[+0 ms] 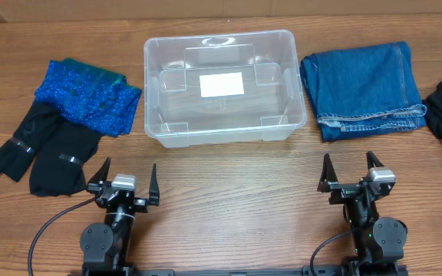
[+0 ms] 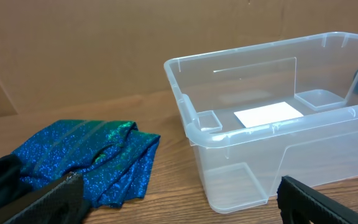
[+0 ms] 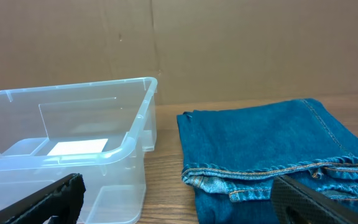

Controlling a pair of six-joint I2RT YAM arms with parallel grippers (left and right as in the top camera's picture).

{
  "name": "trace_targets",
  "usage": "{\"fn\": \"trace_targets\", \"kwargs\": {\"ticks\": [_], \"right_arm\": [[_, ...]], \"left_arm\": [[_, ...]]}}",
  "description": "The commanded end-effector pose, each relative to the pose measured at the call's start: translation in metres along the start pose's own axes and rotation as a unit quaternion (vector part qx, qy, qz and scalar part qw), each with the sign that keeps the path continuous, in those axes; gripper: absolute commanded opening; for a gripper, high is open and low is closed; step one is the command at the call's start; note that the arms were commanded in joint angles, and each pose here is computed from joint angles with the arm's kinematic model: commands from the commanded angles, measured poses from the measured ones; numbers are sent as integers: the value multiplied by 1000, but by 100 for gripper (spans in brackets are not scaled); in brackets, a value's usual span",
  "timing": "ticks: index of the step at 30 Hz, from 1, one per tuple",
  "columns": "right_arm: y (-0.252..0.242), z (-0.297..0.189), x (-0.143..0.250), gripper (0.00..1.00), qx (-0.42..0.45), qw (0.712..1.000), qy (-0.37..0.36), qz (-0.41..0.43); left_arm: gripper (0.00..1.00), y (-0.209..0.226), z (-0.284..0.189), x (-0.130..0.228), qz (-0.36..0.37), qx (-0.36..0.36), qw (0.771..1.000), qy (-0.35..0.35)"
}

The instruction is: Pack container

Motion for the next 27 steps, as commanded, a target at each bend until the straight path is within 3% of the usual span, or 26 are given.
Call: {"fn": "trace_targets", "kwargs": {"ticks": [1, 18, 22, 25, 27], "right_arm": [[-1, 0, 2, 100, 2, 1000, -1, -2], [-1, 0, 2, 100, 2, 1000, -1, -2], [-1, 0, 2, 100, 2, 1000, -1, -2], [-1, 0, 2, 100, 2, 1000, -1, -2], [-1, 0, 2, 100, 2, 1000, -1, -2]], "left_arm": [[100, 3, 0, 1, 9, -8, 1000, -1], [100, 3, 0, 1, 9, -8, 1000, -1], [100, 14, -1, -1, 19, -46, 999, -1], [100, 3, -1, -7, 11, -7, 1000, -18], [100, -4, -2, -18, -42, 24, 998, -40]]}}
Point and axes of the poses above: each gripper's point midway between its finger pads, its own z axis out along the fingers, its own y axis along the line the jaws close on, x = y × z, the point moved 3 cm from there along -z, back along the fingers, and after that the axes turned 4 degrees about z, right-handed, at the moved point
